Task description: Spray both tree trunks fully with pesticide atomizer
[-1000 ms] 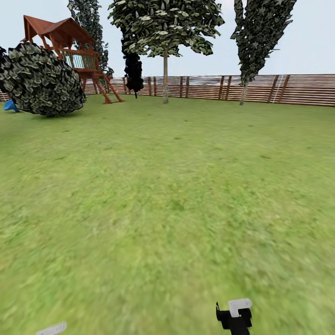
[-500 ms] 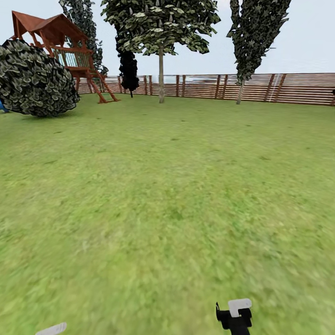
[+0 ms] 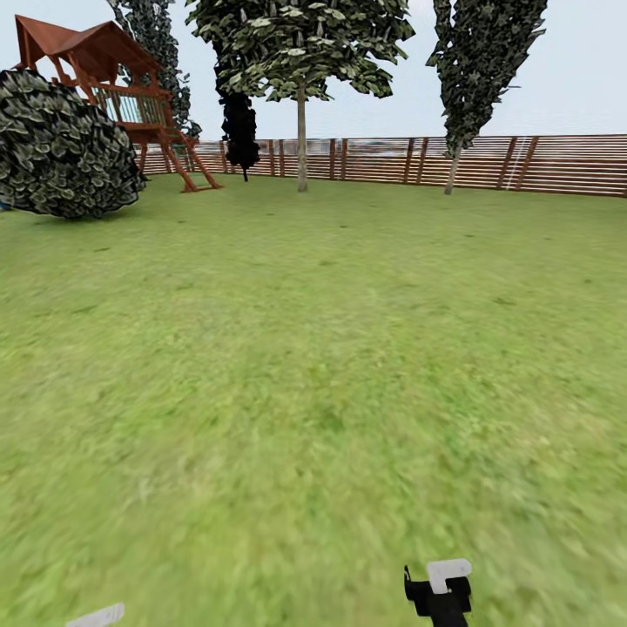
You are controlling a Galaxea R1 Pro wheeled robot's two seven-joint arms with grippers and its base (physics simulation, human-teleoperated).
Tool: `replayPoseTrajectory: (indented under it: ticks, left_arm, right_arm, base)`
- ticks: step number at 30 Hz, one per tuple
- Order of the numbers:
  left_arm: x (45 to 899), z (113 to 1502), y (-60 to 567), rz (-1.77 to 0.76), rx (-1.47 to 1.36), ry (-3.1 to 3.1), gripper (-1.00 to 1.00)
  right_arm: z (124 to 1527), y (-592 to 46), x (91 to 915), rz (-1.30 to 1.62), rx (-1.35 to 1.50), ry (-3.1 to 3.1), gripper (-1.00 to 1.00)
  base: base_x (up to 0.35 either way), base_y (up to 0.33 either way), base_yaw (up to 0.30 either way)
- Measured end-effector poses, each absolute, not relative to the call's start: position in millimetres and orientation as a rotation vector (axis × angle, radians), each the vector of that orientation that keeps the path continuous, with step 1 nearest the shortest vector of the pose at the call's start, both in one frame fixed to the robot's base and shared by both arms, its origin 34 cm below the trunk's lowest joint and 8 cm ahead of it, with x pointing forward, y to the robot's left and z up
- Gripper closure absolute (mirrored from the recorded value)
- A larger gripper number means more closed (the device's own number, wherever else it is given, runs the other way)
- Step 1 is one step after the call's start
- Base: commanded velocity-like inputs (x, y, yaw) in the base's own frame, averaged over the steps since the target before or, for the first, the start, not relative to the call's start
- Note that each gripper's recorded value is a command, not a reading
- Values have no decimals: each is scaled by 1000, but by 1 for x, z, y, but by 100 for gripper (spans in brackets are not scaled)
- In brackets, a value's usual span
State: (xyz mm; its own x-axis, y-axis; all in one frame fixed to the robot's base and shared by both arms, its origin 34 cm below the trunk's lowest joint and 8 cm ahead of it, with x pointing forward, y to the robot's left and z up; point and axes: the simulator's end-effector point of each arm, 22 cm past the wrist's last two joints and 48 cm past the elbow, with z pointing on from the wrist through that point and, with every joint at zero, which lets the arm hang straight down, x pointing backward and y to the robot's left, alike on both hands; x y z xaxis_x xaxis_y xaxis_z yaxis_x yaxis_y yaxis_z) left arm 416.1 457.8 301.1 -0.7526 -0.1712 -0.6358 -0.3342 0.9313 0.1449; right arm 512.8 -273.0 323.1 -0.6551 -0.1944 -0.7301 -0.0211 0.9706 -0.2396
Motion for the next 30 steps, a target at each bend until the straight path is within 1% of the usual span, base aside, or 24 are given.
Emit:
replayPoseTrajectory:
  ticks: [30]
  left_arm:
    - [416,301,458,330,-357,2435,100]
  right_arm:
    - [323,-273,513,-265,-150,2275,-100]
  base:
    - [336,0,-5]
